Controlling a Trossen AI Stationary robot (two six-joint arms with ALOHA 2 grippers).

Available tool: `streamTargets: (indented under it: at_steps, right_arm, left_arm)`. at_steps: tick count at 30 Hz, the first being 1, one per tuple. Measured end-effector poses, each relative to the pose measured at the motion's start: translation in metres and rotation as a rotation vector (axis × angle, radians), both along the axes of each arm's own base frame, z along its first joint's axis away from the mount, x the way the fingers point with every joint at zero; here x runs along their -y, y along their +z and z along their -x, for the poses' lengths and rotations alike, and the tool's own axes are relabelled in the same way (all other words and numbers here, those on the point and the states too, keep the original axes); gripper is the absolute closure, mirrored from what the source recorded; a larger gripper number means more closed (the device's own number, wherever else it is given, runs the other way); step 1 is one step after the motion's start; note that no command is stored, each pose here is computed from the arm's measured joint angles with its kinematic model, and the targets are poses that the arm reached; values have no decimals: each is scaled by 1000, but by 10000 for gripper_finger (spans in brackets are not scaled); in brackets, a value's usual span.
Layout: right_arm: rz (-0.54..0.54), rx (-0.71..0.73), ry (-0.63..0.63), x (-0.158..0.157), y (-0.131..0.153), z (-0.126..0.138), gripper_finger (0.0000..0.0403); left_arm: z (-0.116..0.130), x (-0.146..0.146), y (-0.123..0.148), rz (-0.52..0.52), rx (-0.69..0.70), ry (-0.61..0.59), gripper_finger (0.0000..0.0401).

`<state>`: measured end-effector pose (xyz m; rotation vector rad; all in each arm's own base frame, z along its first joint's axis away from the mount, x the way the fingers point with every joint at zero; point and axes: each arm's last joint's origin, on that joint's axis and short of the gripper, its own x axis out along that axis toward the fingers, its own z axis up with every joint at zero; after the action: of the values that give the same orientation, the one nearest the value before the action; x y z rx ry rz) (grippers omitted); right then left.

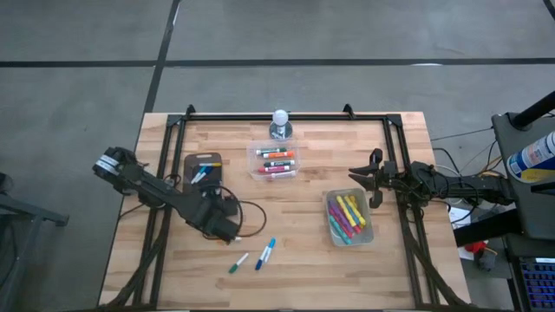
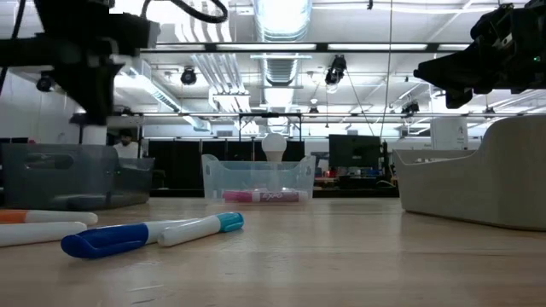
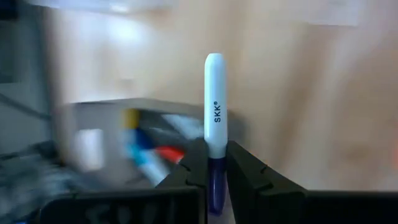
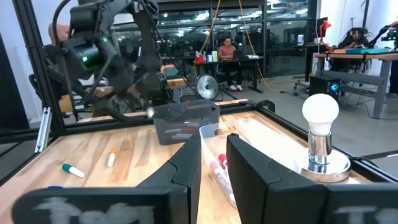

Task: Pick & Place Markers
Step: Put the purple mini marker into the transparent black bin

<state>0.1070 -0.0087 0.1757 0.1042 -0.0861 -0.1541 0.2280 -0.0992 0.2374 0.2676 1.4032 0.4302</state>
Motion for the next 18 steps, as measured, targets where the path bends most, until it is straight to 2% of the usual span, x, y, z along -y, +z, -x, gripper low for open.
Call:
streamTargets:
  at_steps: [3,6,12,18]
  right_arm:
    - [-1,0,0,0,0,0,335]
    - [0,0,0,0,0,0,335]
    - [-1,0,0,0,0,0,335]
    - [-1,0,0,0,0,0,335]
  left_arm:
    - [8,-8,12,-120,32,7,372]
    - [14,-15,18,-161,65,17,372]
    - [24,-35,16,-181,27,102,372]
    - [29,-58,-5,-115,-94,228,372]
